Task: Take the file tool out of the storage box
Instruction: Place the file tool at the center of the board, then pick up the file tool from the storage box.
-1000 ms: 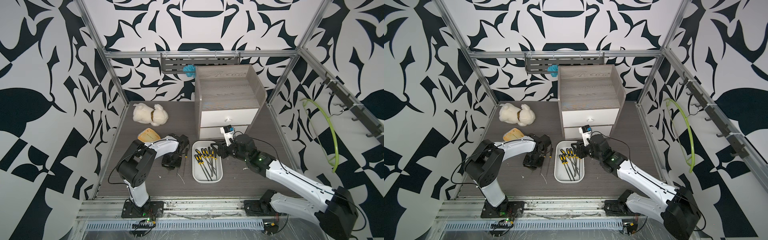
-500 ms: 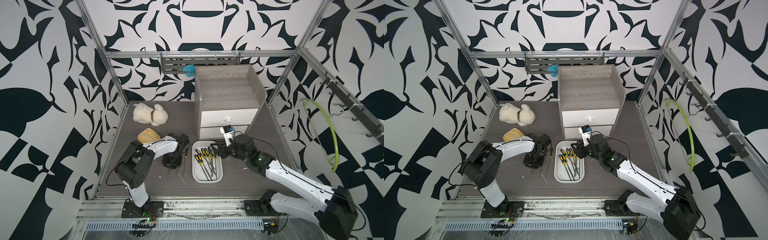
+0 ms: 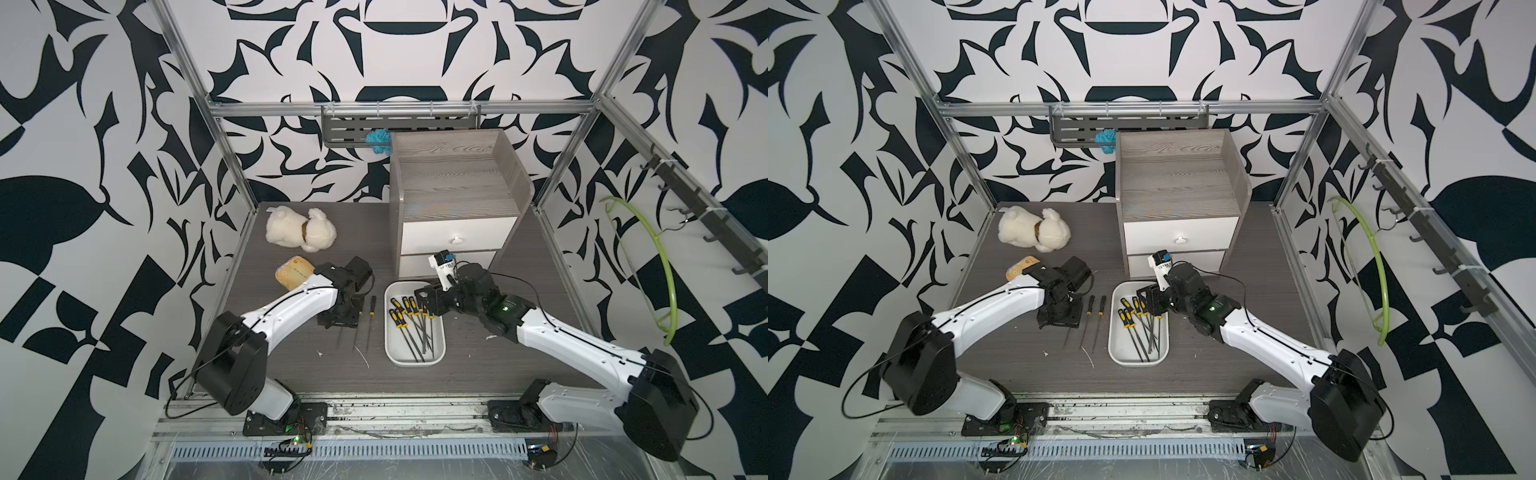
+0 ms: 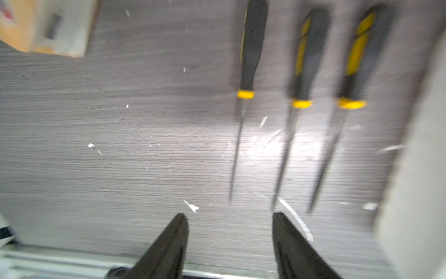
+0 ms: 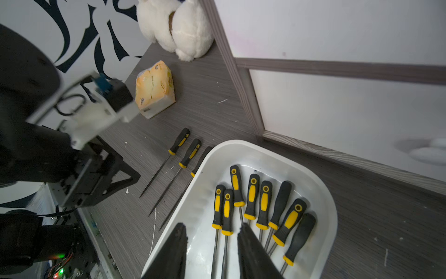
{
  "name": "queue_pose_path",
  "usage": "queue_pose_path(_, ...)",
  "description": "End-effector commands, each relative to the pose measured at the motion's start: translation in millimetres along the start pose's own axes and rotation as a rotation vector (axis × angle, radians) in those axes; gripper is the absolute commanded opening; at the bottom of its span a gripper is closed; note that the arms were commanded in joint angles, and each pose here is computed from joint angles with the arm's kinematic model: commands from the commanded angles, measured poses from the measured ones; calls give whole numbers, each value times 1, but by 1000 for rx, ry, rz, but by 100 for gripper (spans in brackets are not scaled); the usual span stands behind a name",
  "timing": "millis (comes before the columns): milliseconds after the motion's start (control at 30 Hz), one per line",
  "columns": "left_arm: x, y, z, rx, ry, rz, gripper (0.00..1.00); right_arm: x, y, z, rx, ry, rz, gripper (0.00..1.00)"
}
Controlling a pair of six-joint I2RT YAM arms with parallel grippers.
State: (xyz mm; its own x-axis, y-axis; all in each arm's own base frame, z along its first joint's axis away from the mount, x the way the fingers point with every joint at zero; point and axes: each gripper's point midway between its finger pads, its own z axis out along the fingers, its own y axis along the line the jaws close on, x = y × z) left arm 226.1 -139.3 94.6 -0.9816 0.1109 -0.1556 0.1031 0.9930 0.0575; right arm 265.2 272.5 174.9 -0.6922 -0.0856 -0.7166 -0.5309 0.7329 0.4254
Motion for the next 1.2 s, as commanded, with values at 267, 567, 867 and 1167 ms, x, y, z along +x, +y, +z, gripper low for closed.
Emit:
queue_pose_path(267,-48,-66,-123,670,-599,-27,92,14,2,39,64,168,-65,33)
queue_pose_path(567,-34,-78,-120,904,-770,-11,93,36,-19,74,166,302,-95,25)
queue_pose_path(867,-27,-90,-121,955,-708,23,93,46,-44,90,298,348,-127,21)
queue_pose_path(1167,-23,-94,-121,964,-679,48,94,54,-52,107,378,392,-181,21)
